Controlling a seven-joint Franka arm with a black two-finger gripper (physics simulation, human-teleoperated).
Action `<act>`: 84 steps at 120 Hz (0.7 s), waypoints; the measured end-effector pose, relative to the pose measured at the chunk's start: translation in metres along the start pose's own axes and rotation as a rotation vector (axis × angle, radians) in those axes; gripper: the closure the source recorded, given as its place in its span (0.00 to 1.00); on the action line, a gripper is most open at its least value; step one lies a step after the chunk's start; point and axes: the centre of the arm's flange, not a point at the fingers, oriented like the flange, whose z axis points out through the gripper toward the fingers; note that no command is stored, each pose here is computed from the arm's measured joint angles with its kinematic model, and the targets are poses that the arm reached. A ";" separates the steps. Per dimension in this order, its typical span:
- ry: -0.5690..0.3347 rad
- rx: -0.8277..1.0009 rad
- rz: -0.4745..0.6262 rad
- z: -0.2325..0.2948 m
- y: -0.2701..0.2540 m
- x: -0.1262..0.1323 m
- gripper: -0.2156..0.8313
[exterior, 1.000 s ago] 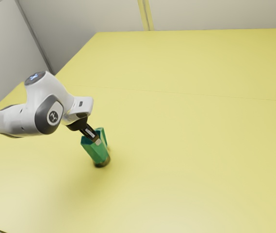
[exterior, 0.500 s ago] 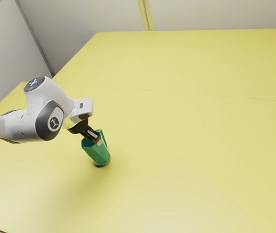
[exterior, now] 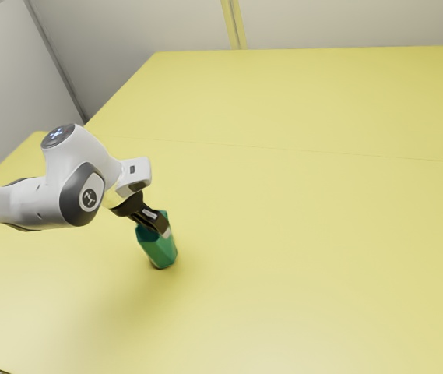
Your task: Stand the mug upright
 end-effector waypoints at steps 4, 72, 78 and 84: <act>0.002 0.000 -0.003 -0.001 0.000 0.001 0.50; -0.001 0.023 0.070 -0.145 -0.013 0.158 0.23; -0.010 0.032 0.076 -0.167 -0.016 0.167 0.23; -0.030 0.038 0.076 -0.180 -0.019 0.173 0.22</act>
